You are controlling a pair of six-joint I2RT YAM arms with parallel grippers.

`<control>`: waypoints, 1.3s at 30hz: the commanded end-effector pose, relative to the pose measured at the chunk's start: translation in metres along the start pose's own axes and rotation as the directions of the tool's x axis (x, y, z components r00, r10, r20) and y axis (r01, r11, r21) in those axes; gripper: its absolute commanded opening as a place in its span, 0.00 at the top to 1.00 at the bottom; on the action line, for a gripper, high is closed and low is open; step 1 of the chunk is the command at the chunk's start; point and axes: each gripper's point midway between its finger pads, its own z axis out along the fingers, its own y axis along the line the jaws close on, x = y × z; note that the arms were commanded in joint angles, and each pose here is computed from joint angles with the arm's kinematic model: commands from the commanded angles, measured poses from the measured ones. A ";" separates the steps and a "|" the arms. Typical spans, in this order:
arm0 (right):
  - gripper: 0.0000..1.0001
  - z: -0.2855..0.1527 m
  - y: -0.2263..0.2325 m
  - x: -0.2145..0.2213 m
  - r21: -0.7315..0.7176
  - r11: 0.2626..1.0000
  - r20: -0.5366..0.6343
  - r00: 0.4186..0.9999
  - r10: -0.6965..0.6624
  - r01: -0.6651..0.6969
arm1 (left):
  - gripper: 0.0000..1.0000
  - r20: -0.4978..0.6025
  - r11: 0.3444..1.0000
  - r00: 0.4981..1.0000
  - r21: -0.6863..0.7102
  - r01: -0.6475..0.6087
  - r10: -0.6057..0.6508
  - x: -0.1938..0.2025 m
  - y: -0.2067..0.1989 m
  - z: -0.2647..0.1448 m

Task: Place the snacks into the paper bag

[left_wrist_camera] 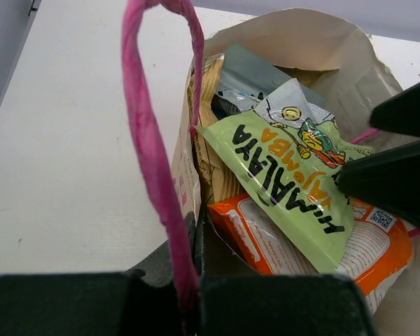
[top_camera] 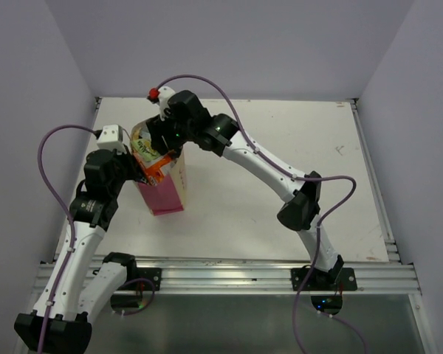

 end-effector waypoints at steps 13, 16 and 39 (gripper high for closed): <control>0.52 -0.059 -0.057 0.003 0.249 0.968 0.000 1.000 0.003 -0.003 | 1.00 0.012 0.998 0.999 0.057 0.030 -0.031 0.001 -0.013 0.011; 0.54 -0.051 -0.059 0.011 0.247 0.969 -0.022 1.000 0.015 -0.009 | 1.00 0.012 0.998 1.000 0.056 0.027 -0.028 0.001 -0.013 0.011; 1.00 -0.106 -0.070 0.007 0.341 0.940 -0.085 0.996 0.013 0.017 | 1.00 0.139 0.977 0.986 0.202 0.068 -0.098 -0.074 -0.078 -0.012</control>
